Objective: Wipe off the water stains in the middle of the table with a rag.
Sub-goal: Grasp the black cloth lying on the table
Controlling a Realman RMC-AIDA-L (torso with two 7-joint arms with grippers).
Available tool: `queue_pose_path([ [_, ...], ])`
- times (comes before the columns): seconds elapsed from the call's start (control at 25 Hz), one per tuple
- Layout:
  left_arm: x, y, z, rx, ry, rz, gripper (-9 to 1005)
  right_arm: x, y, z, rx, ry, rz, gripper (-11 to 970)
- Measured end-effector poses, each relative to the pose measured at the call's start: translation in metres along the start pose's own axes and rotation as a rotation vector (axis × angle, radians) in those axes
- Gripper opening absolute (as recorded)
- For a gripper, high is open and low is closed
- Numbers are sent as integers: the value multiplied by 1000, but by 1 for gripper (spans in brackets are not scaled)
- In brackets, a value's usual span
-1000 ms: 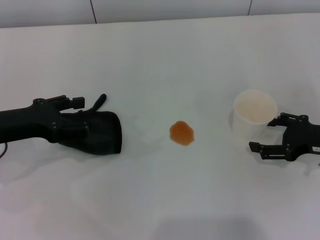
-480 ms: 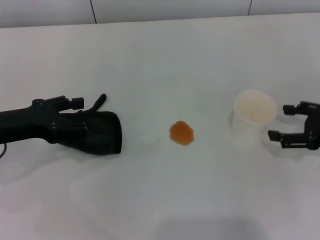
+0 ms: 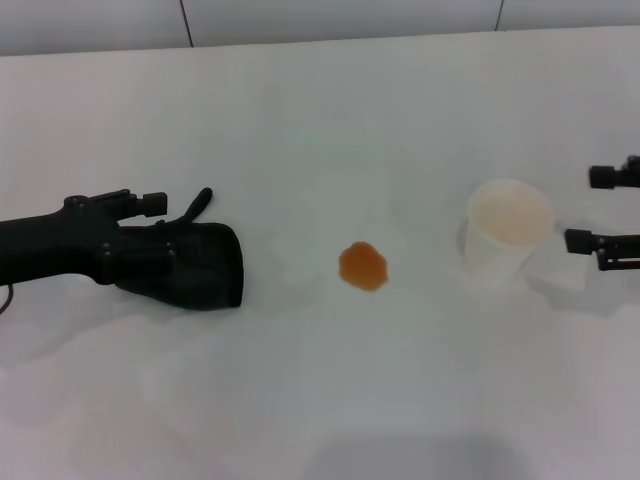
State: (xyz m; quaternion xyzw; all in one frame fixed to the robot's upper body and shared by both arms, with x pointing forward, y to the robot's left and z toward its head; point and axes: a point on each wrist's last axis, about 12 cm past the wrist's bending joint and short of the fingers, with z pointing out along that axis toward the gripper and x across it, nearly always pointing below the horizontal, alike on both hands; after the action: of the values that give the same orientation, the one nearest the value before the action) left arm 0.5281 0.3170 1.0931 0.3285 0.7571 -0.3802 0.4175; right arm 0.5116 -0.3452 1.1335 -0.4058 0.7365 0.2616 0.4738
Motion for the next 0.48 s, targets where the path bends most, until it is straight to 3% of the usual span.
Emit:
queue_pose_path([
  [0.12,-2,1,1,0,-1,5,879,-30,7,7,-125,-29,-106,869],
  [0.48,-16,-4,-3,44,14,-31,878,-57,5,43,-184,44,-217,870],
])
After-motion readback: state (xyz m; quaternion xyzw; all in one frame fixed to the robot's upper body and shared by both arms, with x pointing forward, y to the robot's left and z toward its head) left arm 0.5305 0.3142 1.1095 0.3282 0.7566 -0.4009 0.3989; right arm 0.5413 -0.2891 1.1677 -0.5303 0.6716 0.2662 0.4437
